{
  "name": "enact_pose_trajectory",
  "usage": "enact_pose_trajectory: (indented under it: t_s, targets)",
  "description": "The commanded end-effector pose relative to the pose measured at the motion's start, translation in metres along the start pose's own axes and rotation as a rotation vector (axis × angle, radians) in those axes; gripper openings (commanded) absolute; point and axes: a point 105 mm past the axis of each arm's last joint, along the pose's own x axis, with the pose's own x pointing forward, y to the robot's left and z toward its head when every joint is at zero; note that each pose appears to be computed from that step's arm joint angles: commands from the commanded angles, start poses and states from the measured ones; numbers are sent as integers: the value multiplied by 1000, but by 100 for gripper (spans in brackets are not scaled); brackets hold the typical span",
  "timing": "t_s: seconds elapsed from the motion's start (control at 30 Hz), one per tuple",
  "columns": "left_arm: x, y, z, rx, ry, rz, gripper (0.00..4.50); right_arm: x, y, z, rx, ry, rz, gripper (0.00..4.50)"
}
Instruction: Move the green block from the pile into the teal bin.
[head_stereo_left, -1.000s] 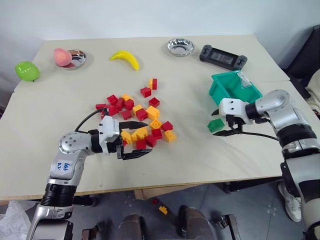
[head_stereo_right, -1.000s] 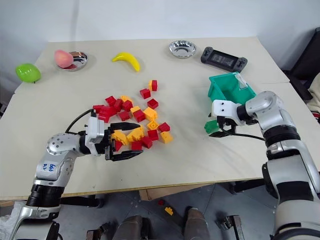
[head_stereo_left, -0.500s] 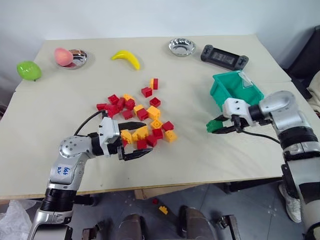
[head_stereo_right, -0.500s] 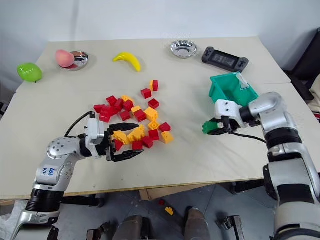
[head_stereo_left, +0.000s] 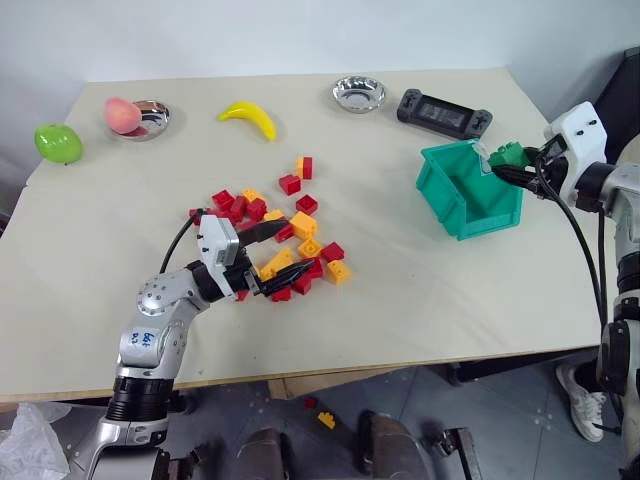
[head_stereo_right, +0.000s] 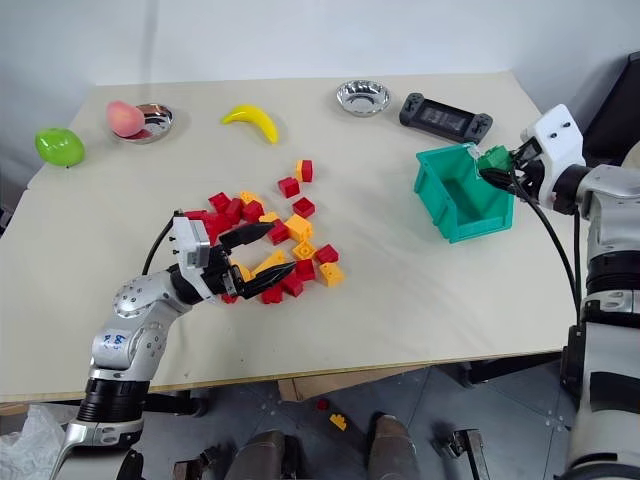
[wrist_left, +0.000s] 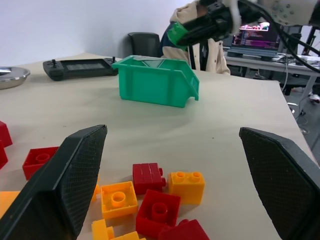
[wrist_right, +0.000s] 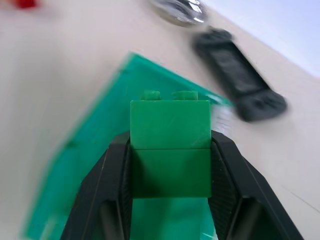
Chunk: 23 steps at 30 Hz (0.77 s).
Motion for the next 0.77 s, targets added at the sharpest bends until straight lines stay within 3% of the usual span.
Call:
enact_pose_trajectory:
  t_s: [0.03,0.2,0.27,0.37,0.5,0.6,0.77]
  targets:
    - [2,1,13,39,-32,-4,450,3,-2,8,-33,-42,-16,281]
    - [-20,15,10,89,46,42,450,4,6,19,-188,-162,-25,442]
    - [-31,22,8,150,101,61,450,3,29,21,-210,-259,92,447]
    - [-50,30,3,215,182,93,450,-9,82,20,-86,-415,370,447]
    - [-93,29,-13,242,283,178,450,-39,159,-16,-27,-381,652,447]
    - [-117,30,-19,249,312,254,450,-52,176,-33,-64,-335,666,447]
    - [-139,23,-14,258,319,356,450,-61,169,-49,-3,-319,546,447]
